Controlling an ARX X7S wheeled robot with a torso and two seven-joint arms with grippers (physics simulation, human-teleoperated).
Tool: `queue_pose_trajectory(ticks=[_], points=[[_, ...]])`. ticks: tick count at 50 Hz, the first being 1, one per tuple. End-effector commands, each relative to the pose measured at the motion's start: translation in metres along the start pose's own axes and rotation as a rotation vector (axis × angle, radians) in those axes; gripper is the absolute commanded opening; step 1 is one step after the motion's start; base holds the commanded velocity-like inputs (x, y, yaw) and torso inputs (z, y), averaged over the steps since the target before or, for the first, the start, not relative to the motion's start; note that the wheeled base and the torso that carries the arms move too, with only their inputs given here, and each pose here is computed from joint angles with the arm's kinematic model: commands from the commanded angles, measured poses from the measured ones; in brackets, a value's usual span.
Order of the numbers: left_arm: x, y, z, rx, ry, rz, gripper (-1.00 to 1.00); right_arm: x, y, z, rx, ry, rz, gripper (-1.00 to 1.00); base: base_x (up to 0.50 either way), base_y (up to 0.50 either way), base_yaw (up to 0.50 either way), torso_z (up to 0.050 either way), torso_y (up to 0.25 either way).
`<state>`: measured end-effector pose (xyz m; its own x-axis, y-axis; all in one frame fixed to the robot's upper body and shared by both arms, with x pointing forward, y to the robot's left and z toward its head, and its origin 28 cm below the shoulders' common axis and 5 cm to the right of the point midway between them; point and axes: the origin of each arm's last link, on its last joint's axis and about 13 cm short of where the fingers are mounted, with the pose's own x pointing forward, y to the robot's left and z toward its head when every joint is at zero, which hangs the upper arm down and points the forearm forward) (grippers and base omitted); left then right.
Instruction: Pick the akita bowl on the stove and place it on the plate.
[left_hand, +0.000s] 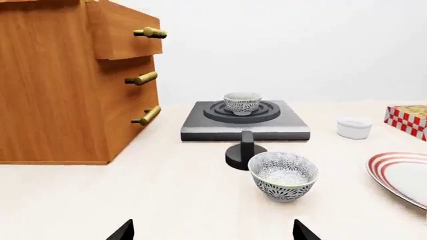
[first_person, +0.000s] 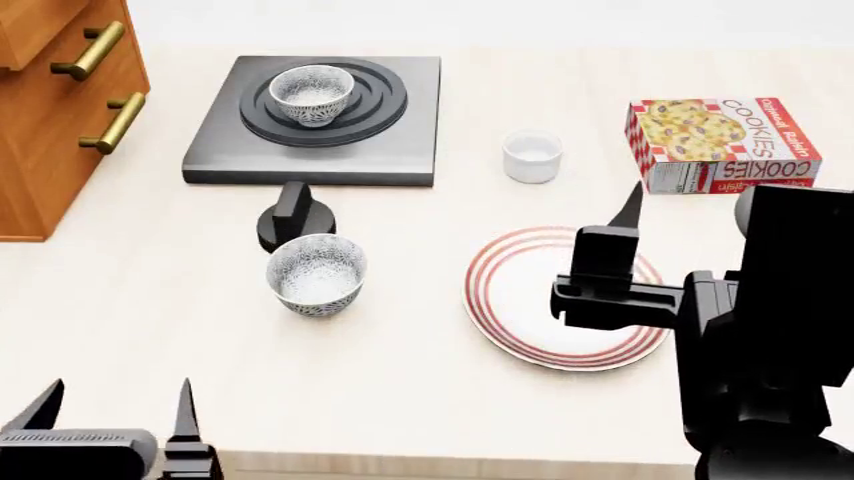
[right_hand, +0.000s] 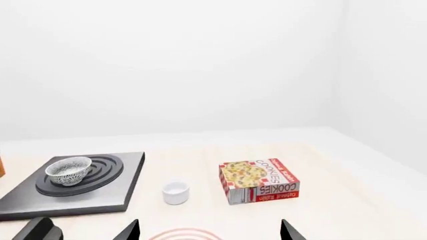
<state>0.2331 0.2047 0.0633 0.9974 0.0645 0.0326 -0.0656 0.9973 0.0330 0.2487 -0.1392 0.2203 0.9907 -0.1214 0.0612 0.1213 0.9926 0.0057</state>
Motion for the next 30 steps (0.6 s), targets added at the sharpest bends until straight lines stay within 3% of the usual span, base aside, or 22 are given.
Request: queue_pose_trajectory(ticks=[1, 9, 13, 14, 17, 20, 22, 30], points=[[0.031, -0.004, 0.076, 0.006, -0.068, 0.014, 1.0, 0.001, -0.001, -0.001, 0.025, 0.002, -0.005, 1.0, 0.0, 0.0, 0.0, 0.0, 0.0], [0.068, -0.011, 0.118, 0.044, -0.057, -0.006, 1.0, 0.0, -0.001, 0.0, 0.026, -0.001, -0.005, 1.0, 0.0, 0.0, 0.0, 0.0, 0.0], [0.083, -0.013, 0.14, 0.027, -0.041, -0.001, 1.0, 0.0, -0.001, 0.0, 0.026, 0.001, -0.005, 1.0, 0.0, 0.0, 0.0, 0.0, 0.0], [0.089, -0.013, 0.143, 0.001, 0.01, 0.0, 1.0, 0.0, -0.001, 0.0, 0.025, 0.001, -0.005, 1.0, 0.0, 0.0, 0.0, 0.0, 0.0], [0.097, -0.014, 0.142, 0.056, 0.021, 0.011, 1.0, 0.001, -0.001, -0.001, 0.026, -0.003, -0.004, 1.0, 0.0, 0.0, 0.0, 0.0, 0.0], [0.104, -0.014, 0.14, 0.0, 0.088, 0.028, 1.0, 0.001, -0.001, 0.0, 0.026, -0.003, -0.005, 1.0, 0.0, 0.0, 0.0, 0.0, 0.0], [0.104, -0.017, 0.137, 0.083, 0.065, -0.009, 1.0, 0.001, -0.001, 0.0, 0.026, -0.003, -0.005, 1.0, 0.0, 0.0, 0.0, 0.0, 0.0], [0.105, -0.02, 0.138, 0.091, 0.089, -0.019, 1.0, 0.0, -0.002, 0.001, 0.029, -0.018, -0.009, 1.0, 0.0, 0.0, 0.0, 0.0, 0.0]])
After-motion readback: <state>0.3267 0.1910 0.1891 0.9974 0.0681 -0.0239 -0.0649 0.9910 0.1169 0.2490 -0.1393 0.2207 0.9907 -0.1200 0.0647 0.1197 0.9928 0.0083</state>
